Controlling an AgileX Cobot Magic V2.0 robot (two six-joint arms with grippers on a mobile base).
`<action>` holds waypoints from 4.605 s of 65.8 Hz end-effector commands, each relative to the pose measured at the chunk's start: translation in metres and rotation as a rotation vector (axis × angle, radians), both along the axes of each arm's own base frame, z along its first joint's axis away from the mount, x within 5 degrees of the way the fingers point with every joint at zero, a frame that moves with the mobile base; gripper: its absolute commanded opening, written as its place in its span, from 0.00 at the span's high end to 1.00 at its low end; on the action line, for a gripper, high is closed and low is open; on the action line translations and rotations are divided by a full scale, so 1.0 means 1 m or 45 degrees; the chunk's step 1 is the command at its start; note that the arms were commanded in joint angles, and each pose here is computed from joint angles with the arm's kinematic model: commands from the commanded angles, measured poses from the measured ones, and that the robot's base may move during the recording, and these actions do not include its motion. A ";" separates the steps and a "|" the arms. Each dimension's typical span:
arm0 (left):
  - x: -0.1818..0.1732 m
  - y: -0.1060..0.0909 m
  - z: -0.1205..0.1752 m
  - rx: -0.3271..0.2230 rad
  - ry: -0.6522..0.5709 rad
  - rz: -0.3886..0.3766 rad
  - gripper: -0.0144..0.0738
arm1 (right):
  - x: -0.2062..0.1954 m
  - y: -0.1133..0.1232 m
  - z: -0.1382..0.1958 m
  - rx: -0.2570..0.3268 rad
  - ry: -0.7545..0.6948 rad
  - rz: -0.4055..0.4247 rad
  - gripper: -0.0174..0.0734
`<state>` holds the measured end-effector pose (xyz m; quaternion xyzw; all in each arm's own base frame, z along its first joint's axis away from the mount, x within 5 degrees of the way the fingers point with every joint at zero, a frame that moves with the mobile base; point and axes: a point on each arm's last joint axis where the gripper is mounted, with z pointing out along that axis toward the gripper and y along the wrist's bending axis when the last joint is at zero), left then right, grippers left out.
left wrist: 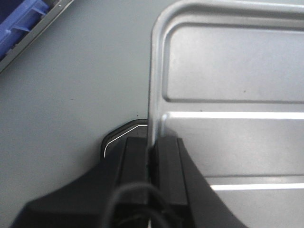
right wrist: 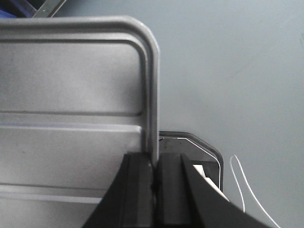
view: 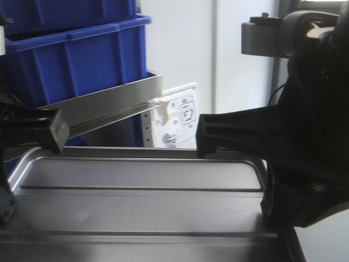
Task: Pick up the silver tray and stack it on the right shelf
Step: 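Hold the tray while the base approaches the shelf with another tray, then extend both arms and lower the tray onto the tray on the shelf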
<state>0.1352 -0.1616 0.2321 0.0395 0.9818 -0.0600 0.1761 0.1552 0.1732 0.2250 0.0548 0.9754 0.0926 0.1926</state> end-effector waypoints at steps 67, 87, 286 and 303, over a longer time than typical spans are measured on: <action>0.002 0.002 0.010 0.017 -0.046 -0.012 0.94 | 0.002 -0.003 0.011 -0.015 -0.064 0.019 0.73; 0.002 0.002 0.010 0.017 -0.046 -0.012 0.94 | 0.002 -0.003 0.011 -0.015 -0.064 0.019 0.73; 0.178 -0.043 0.033 -0.140 -0.352 -0.162 0.94 | 0.182 0.028 0.046 0.069 -0.433 -0.009 0.73; 0.211 -0.040 0.031 -0.159 -0.381 -0.089 0.94 | 0.218 0.033 0.054 0.082 -0.500 -0.042 0.73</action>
